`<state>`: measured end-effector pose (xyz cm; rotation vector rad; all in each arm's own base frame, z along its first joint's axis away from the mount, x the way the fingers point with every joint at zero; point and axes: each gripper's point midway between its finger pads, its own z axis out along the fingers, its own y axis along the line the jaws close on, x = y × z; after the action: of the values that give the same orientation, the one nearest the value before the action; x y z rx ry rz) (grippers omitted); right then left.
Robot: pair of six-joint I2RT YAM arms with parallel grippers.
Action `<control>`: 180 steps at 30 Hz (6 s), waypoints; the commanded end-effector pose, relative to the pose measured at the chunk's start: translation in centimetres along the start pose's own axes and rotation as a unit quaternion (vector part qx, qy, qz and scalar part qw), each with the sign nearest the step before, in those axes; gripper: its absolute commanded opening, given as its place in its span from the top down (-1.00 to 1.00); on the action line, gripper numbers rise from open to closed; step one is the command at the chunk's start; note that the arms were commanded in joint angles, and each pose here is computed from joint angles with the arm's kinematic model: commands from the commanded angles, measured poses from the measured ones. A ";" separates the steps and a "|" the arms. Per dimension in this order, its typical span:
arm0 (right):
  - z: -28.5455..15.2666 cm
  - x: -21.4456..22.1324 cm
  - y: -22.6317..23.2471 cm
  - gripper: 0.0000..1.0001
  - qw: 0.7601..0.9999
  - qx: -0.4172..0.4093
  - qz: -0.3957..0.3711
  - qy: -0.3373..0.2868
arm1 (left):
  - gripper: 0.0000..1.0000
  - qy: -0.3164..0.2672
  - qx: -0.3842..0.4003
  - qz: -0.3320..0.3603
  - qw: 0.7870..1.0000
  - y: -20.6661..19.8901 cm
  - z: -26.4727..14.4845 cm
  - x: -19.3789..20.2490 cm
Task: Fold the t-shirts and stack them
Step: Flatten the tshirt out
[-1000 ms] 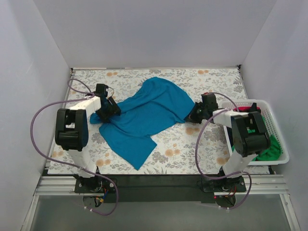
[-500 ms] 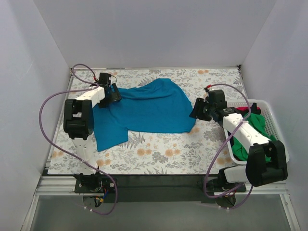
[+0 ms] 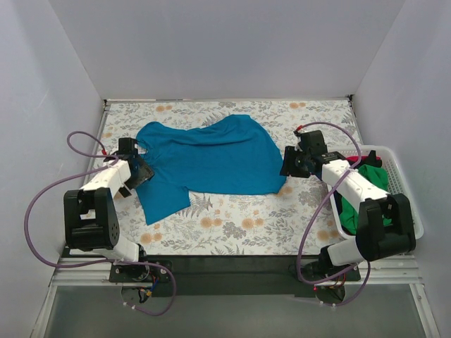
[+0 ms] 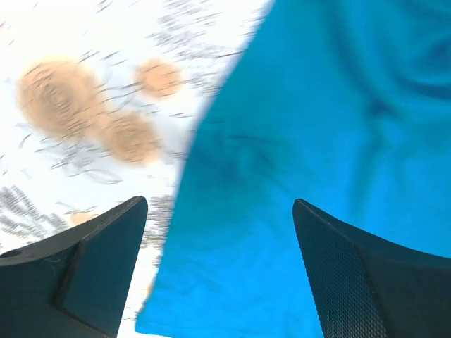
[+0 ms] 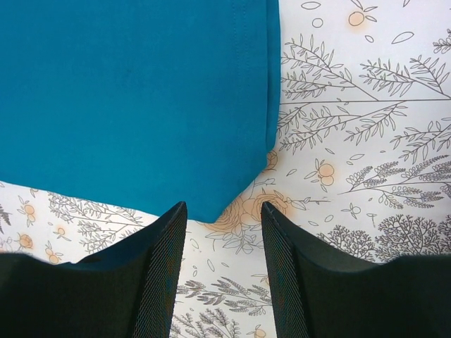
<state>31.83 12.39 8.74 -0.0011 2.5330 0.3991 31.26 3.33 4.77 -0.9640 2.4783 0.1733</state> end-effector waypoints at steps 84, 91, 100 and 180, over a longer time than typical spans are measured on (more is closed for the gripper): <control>9.9 -3.8 10.1 0.09 0.996 0.007 -0.086 0.029 | -0.53 0.010 0.097 -0.015 0.995 0.4 -4.1 3.3; 10.8 -2.8 10.2 0.16 0.995 0.011 -0.092 0.048 | -0.53 0.012 0.100 -0.016 0.995 0.3 -4.1 3.5; 10.0 -1.2 8.9 0.19 0.992 0.047 -0.096 0.064 | -0.53 0.012 0.100 -0.015 0.995 0.3 -4.1 3.5; -1.5 0.3 -0.8 0.97 0.999 0.030 0.024 -0.037 | 1.00 0.083 -0.049 -0.118 0.988 4.0 -3.3 7.4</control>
<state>29.03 11.40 7.15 0.0679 2.5600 0.3239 18.87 -0.41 1.42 -1.4029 2.6452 0.1437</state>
